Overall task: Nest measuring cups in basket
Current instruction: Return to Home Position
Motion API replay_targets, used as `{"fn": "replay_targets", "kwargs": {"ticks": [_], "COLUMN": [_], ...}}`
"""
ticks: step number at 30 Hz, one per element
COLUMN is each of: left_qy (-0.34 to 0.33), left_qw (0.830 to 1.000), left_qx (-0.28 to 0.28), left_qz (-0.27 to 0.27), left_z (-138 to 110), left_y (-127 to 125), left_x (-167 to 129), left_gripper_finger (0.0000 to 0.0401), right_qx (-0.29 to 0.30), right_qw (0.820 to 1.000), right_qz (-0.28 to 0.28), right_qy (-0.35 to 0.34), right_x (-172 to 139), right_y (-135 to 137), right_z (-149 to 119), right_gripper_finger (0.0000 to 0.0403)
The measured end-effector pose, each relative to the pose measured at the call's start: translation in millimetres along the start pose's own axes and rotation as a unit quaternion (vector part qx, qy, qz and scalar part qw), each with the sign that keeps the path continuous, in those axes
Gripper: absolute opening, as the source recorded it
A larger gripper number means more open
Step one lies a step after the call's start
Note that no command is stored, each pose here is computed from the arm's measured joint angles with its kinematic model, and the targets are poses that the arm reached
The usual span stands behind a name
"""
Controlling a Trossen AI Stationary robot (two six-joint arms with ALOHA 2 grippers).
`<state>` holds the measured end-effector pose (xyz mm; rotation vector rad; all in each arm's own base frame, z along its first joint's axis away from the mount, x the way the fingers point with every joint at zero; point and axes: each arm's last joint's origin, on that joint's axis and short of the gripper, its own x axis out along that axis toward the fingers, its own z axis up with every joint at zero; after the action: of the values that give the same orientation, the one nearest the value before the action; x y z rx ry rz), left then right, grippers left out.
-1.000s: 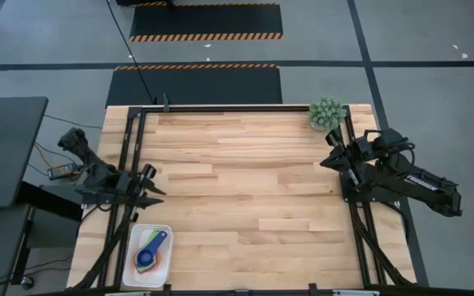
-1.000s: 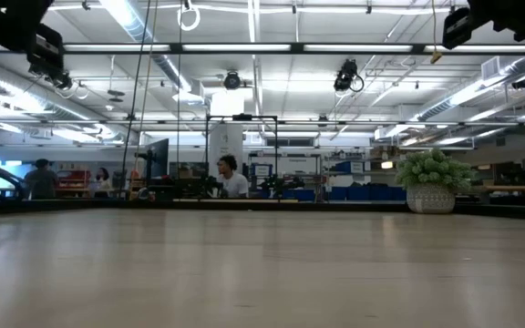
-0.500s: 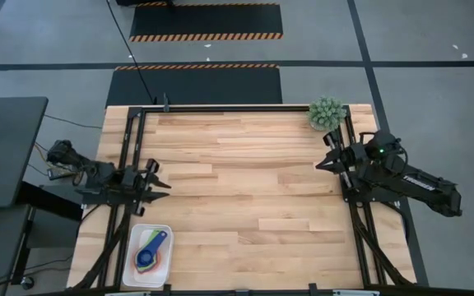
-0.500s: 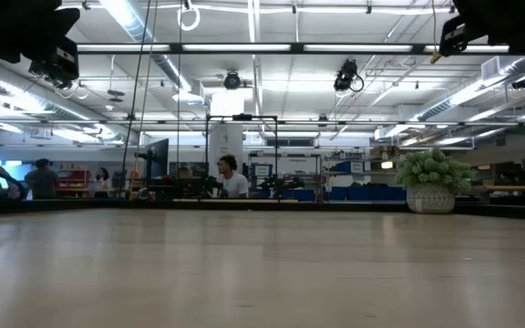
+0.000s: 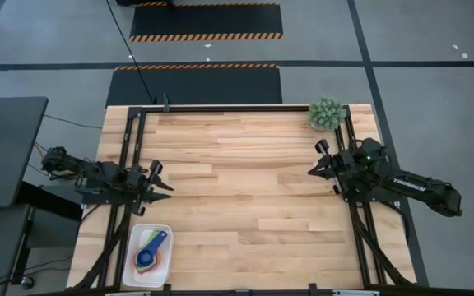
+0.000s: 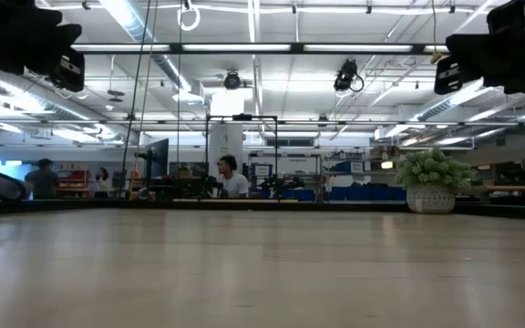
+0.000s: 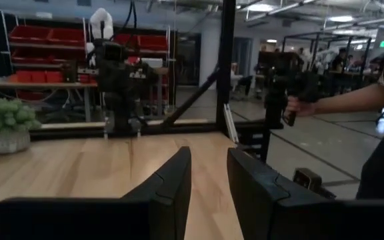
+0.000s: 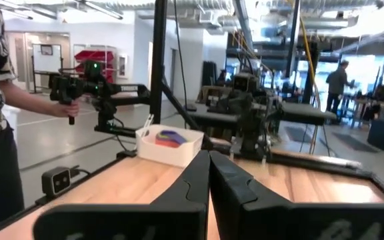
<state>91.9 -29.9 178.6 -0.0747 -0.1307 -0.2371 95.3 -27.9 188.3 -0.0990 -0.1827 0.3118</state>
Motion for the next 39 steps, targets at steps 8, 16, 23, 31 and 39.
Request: {"fn": "replay_targets", "kwargs": {"ticks": [8,16,23,31,39], "left_qy": [0.021,0.025,0.024,0.024,0.023], "left_qw": [1.0,1.0,1.0,1.0,1.0], "left_qx": [0.003,0.003,0.004,0.004,0.004], "left_qz": [0.002,0.002,0.003,0.003,0.002], "left_z": [-4.1,-4.8,-4.8,-4.7,-4.7], "left_y": [0.3,0.3,0.3,0.3,0.3], "left_x": [-0.1,-0.1,-0.1,-0.1,-0.1], "left_gripper_finger": [0.0103,0.0103,0.0103,0.0103,0.0103], "right_qx": [0.012,0.022,0.022,0.022,0.022], "right_qw": [1.0,0.999,0.999,0.999,0.999], "right_qz": [-0.004,-0.005,-0.005,-0.004,-0.004], "right_qy": [0.023,0.033,0.032,0.032,0.032], "right_x": [-0.3,-0.4,-0.4,-0.4,-0.4], "right_y": [-0.5,-0.5,-0.5,-0.5,-0.5], "right_z": [-5.6,-8.1,-8.0,-8.0,-8.0], "right_gripper_finger": [0.0018,0.0018,0.0018,0.0018,0.0018]}}
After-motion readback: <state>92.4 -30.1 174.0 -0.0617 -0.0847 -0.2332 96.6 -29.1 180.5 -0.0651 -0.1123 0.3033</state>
